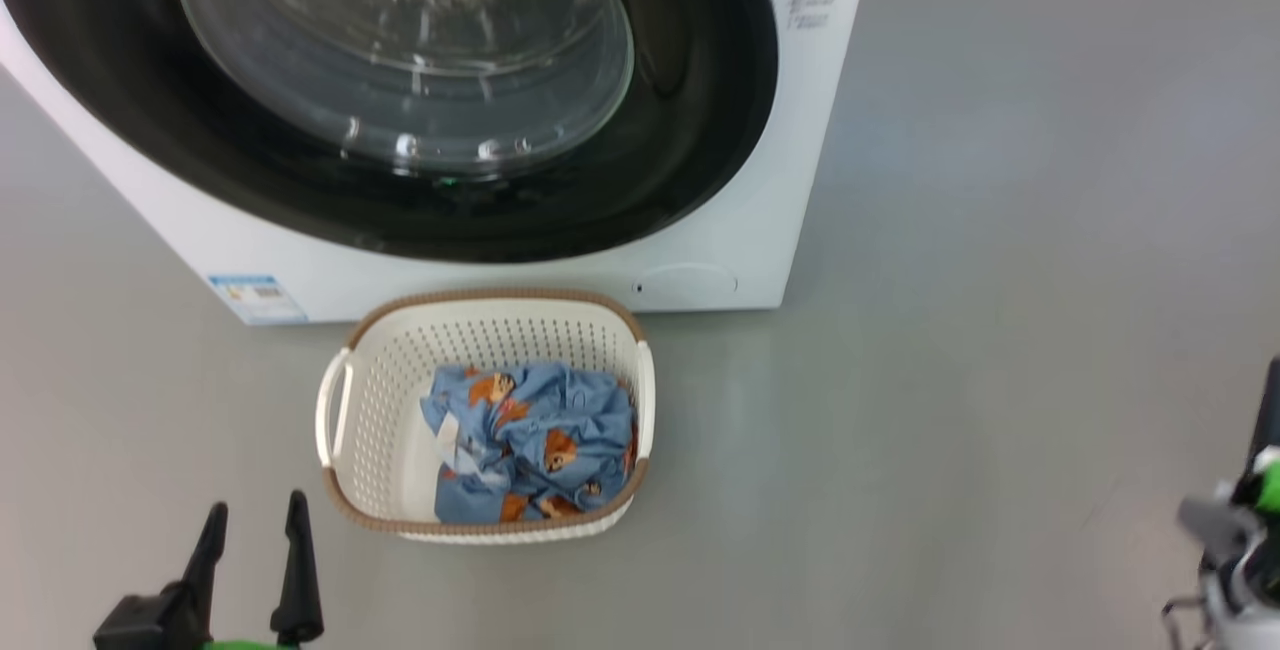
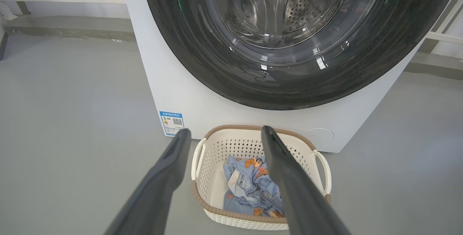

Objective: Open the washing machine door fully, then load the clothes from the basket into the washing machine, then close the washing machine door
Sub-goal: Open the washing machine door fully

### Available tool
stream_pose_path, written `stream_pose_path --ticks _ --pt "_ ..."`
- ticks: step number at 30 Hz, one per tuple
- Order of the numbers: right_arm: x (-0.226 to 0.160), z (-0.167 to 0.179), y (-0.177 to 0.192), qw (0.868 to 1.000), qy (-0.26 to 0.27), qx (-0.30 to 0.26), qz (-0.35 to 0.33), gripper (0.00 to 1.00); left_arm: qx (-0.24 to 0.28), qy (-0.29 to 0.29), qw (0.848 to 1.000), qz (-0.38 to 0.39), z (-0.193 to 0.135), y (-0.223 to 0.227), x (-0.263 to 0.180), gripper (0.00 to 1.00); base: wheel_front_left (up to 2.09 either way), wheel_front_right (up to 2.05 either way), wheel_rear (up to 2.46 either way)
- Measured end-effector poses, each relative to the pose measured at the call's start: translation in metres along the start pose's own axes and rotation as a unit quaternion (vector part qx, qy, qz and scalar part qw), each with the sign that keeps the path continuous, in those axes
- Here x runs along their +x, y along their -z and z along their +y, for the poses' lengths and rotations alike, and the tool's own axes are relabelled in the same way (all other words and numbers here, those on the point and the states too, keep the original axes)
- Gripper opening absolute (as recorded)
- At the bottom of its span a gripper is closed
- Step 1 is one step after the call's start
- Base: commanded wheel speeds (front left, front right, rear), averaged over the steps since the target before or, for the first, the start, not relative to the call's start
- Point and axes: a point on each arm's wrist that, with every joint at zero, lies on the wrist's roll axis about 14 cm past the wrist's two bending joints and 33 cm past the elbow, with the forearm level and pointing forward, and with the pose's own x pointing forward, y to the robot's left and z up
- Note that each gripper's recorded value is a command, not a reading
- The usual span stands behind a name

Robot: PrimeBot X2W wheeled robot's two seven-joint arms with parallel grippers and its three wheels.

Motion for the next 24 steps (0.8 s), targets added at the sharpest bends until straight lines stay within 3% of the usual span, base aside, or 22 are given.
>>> stream_pose_path --ticks 6,11,17,24 --pt "0.033 0.024 0.008 0.997 -0.027 0.068 0.032 0.0 0.002 0.0 1.0 0.007 0.001 0.004 0.013 1.0 0.0 0.0 0.0" --pt "0.051 0.043 0.037 0.989 -0.051 0.101 0.094 0.0 0.004 -0.007 1.0 0.015 0.006 0.01 0.021 1.0 0.0 0.0 0.0" --pt "0.062 0.054 0.08 0.975 -0.067 0.094 0.189 0.0 0.007 -0.015 1.0 0.018 0.012 0.012 0.027 1.0 0.0 0.0 0.0" --pt "0.083 0.074 0.105 0.964 -0.091 0.098 0.228 0.0 0.011 -0.024 0.999 0.034 0.019 0.023 0.029 1.0 0.0 0.0 0.0"
